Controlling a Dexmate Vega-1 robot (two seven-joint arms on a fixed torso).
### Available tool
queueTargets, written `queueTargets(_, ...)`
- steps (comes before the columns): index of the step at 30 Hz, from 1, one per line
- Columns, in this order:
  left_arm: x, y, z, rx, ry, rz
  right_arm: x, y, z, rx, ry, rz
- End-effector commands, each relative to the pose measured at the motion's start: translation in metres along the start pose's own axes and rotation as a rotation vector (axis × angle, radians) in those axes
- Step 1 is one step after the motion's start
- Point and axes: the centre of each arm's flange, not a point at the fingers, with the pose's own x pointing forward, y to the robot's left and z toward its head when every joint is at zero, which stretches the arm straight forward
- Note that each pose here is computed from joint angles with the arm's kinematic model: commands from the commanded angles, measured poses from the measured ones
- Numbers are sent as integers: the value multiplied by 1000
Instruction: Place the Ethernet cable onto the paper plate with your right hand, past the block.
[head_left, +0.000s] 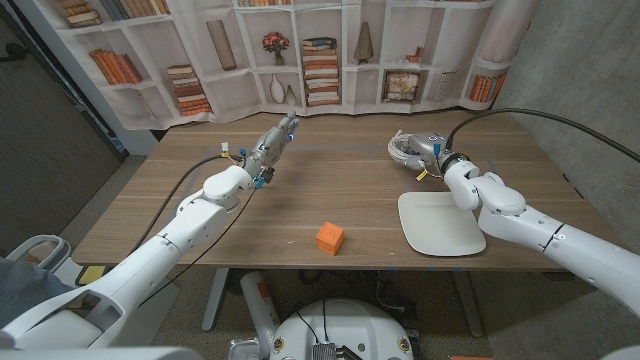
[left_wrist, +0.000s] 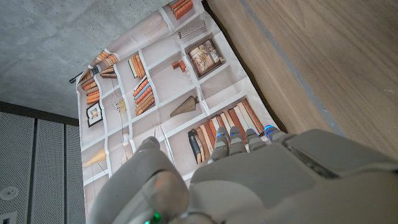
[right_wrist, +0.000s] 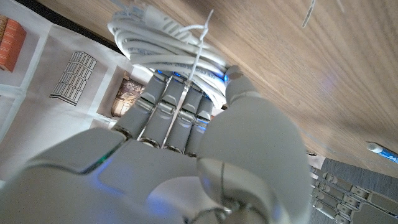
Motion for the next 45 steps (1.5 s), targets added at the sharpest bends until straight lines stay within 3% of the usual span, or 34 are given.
queueTargets(1,2,1,3,6,0,-1,-9,-2,-5,11,-34,-5)
queueTargets(45,8,-7,4,5,-10,-18,-56,2,-11,13,-28,-20)
